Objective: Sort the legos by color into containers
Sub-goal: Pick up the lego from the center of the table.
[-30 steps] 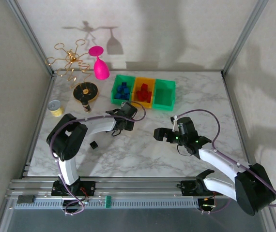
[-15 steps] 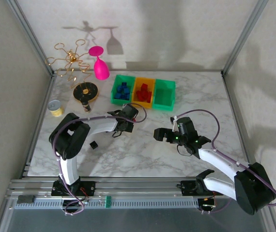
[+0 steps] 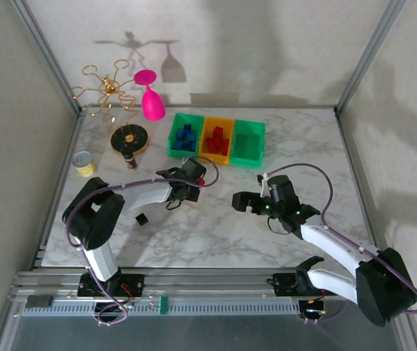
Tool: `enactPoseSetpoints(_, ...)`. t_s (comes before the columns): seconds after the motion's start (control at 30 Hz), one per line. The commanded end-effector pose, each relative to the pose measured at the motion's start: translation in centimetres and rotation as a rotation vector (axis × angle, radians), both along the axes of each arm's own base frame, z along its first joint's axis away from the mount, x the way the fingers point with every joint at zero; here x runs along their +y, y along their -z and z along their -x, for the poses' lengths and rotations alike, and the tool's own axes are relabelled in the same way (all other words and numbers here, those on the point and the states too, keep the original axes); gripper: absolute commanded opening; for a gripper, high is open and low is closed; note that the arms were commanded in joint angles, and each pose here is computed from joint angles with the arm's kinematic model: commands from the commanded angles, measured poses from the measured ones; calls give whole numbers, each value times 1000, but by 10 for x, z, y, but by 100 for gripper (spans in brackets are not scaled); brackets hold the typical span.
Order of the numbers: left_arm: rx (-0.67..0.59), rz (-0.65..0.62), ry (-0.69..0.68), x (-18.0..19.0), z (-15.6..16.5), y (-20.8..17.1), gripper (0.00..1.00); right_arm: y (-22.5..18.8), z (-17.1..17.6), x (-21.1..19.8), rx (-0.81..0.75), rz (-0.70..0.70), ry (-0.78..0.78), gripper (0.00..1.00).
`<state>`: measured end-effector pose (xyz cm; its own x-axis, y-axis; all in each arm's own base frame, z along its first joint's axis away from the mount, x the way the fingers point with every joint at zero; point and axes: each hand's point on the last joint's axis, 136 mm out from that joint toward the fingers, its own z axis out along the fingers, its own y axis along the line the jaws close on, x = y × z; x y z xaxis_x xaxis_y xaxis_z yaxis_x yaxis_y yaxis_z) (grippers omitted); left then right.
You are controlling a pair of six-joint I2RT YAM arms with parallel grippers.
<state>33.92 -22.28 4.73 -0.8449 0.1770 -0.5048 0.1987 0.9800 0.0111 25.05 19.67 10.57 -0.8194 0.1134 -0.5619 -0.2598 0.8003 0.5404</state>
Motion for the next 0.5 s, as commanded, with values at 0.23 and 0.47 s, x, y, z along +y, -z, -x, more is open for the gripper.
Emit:
enactPoseSetpoints(0.23, -135, 142, -83, -28, -32, -81, 17, -37, -28, -10, -91, 23, 95, 99)
enactPoseSetpoints(0.47, -193, 159, -178, -63, -98, -93, 17, -46, -47, -28, -89, 9, 174, 99)
